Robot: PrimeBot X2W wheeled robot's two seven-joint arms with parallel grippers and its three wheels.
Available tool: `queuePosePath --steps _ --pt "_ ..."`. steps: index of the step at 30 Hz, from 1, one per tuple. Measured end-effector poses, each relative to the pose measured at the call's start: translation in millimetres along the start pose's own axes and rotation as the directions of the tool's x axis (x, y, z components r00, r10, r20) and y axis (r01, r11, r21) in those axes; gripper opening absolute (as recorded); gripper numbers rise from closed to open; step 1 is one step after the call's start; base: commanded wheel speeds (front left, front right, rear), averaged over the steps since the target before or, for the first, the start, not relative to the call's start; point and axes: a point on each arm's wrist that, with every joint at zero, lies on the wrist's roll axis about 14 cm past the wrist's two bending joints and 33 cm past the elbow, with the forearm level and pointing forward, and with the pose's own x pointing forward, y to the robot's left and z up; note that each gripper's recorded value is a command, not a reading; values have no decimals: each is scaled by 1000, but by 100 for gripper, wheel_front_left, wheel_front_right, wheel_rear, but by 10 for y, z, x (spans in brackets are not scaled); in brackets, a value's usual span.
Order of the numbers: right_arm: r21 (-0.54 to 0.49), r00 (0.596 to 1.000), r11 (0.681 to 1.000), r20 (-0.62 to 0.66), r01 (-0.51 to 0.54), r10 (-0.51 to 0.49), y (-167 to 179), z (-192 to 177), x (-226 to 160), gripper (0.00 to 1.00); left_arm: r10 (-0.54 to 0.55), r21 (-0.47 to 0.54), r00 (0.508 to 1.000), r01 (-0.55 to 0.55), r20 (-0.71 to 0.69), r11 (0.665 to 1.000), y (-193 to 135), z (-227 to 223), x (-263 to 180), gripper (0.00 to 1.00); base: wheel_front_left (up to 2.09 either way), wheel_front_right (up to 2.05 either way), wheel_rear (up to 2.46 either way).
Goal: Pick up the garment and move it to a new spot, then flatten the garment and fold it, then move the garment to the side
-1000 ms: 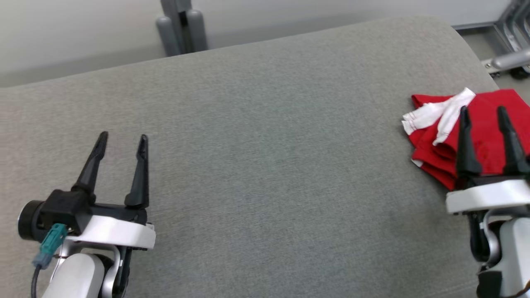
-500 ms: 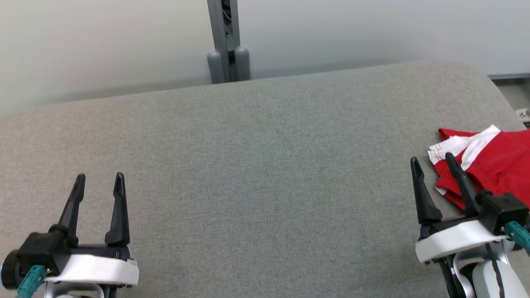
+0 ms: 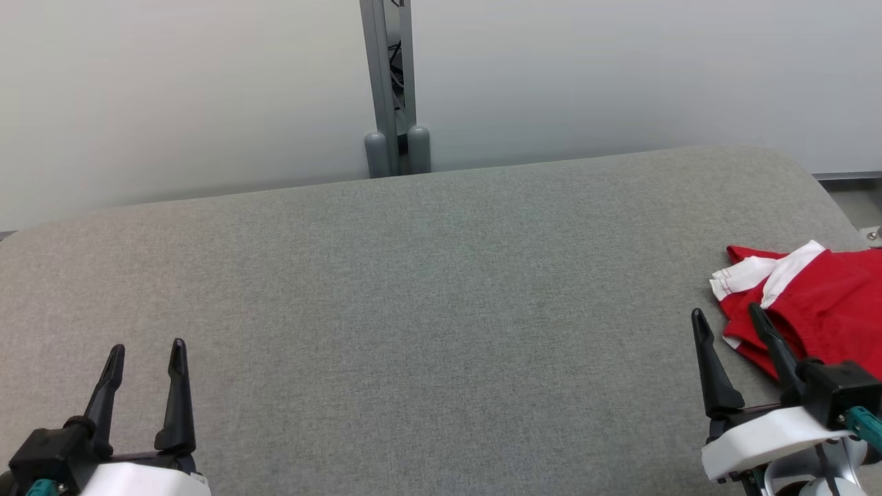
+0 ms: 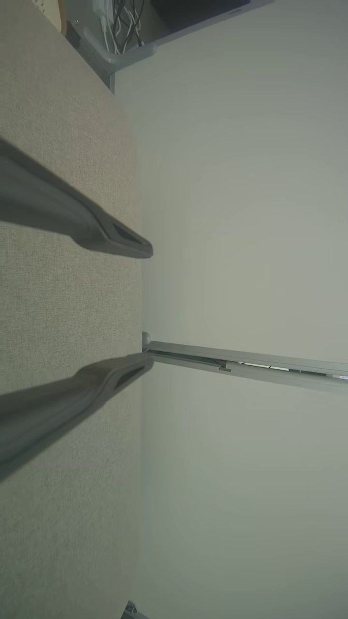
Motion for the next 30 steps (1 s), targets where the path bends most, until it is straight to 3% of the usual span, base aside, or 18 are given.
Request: queuePosePath --steps 9,30 --pt "0 1000 1000 11 -10 10 34 62 -18 100 21 1 1000 -21 7 1000 137 45 -81 100 0 0 0" --pt "19 1000 1000 -12 -4 5 21 -7 -33 100 2 47 999 0 -40 999 92 -18 -81 100 0 0 0"
